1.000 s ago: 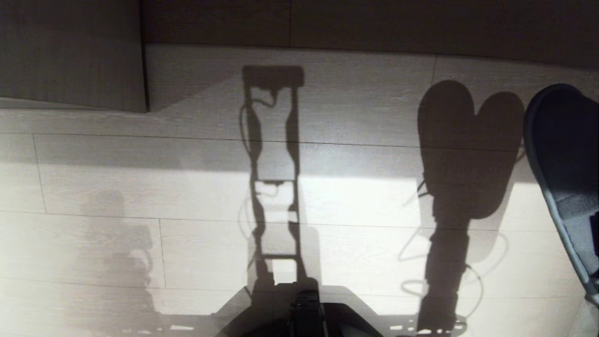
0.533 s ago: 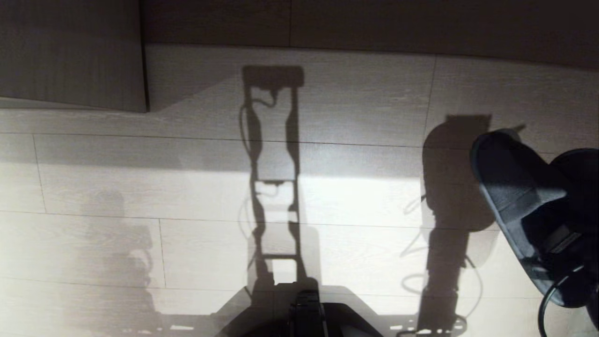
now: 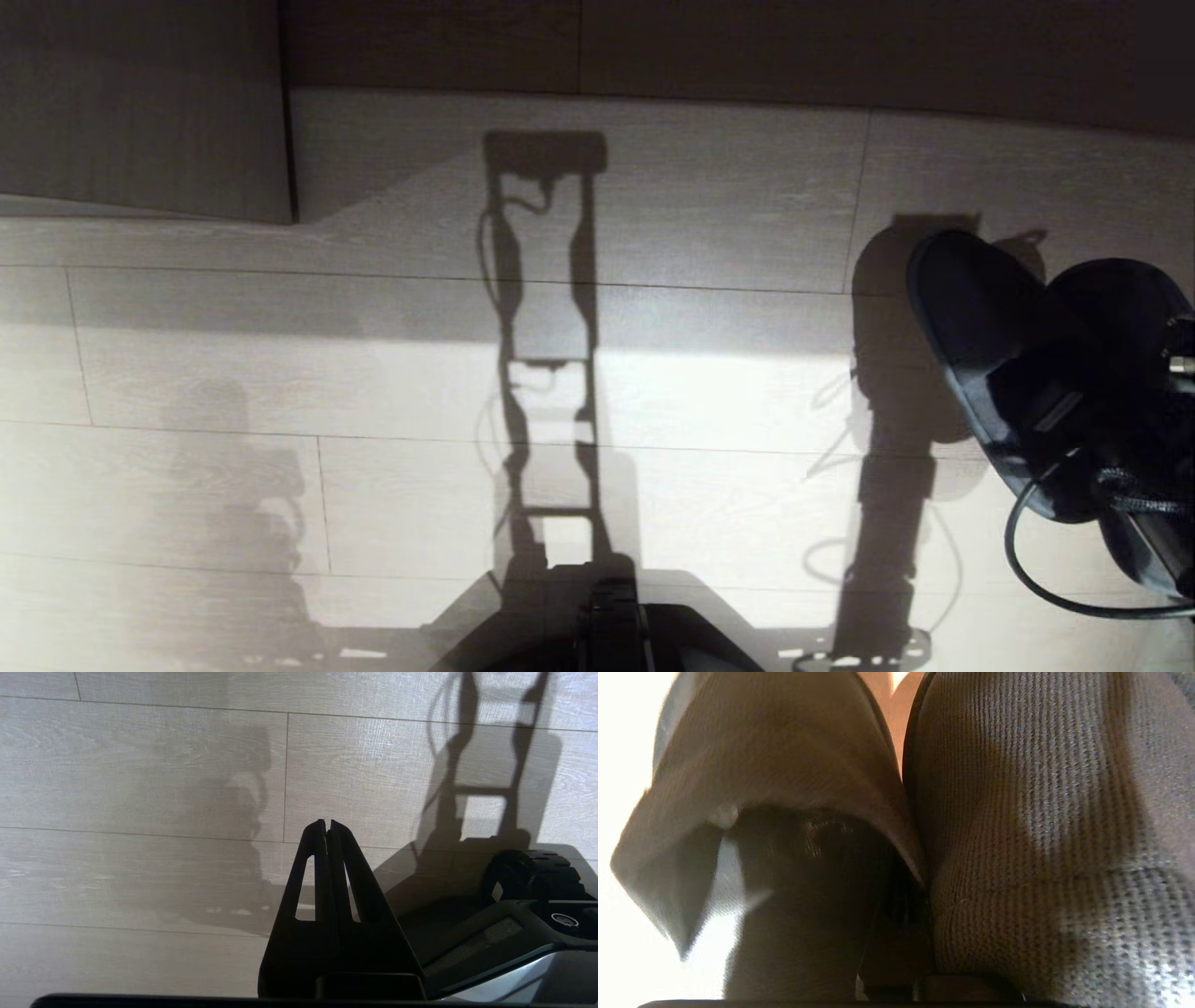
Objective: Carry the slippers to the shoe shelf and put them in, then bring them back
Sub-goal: Place the slippers on the floor
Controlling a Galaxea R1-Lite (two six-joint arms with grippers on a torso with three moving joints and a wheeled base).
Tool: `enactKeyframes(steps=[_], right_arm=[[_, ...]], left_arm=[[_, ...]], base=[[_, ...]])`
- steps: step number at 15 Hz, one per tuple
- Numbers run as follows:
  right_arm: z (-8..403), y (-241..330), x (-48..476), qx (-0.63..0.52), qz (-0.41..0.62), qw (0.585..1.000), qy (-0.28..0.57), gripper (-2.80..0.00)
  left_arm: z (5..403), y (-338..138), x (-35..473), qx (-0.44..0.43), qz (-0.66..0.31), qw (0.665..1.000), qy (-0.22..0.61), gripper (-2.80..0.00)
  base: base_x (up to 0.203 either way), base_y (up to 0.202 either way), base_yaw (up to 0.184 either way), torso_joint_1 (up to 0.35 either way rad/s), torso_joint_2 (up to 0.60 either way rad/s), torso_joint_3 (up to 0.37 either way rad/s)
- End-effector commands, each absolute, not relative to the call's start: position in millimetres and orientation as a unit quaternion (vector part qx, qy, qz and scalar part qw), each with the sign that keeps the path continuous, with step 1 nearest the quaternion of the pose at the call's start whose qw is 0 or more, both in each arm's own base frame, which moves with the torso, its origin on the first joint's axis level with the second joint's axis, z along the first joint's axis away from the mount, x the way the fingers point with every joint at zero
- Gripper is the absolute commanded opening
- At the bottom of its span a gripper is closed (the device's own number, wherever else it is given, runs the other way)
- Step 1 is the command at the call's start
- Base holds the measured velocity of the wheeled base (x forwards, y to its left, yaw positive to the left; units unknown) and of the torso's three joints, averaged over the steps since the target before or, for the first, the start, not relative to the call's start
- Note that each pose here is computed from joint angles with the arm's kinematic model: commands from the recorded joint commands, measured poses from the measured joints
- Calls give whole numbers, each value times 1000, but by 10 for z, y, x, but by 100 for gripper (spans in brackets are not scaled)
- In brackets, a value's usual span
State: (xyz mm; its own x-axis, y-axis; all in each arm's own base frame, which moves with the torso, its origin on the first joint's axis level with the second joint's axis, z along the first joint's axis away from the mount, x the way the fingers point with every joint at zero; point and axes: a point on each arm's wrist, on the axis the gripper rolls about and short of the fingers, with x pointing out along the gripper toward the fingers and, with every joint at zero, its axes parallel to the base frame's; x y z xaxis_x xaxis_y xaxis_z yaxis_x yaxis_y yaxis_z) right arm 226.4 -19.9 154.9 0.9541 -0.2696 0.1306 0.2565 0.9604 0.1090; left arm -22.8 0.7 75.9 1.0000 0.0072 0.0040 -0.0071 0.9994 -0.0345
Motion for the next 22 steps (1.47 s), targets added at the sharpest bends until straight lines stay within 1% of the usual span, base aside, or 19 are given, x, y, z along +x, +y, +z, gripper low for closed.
enactKeyframes(steps=[1,9,13,18,21,22], right_arm=[[1526,-218,2454,46,-135,987,-74,-280],[1779,-269,2940,36,-128,981,-143,-280],[1943,-326,3336,-2,-98,976,-192,-280],[1973,-350,3684,-32,-83,971,-220,-280],[2014,-355,3802,-47,-76,968,-235,-280],[1972,-358,3834,-46,-75,969,-229,-280]], left_arm=[[760,7,-228,-18,4,1000,-2,-280],[760,7,-228,-18,4,1000,-2,-280],[760,7,-228,-18,4,1000,-2,-280],[760,7,-228,-18,4,1000,-2,-280],[760,7,-228,-18,4,1000,-2,-280],[760,7,-228,-18,4,1000,-2,-280]], base=[[0,0,0,0,0,0],[0,0,0,0,0,0],[0,0,0,0,0,0],[0,0,0,0,0,0],[0,0,0,0,0,0],[0,0,0,0,0,0]])
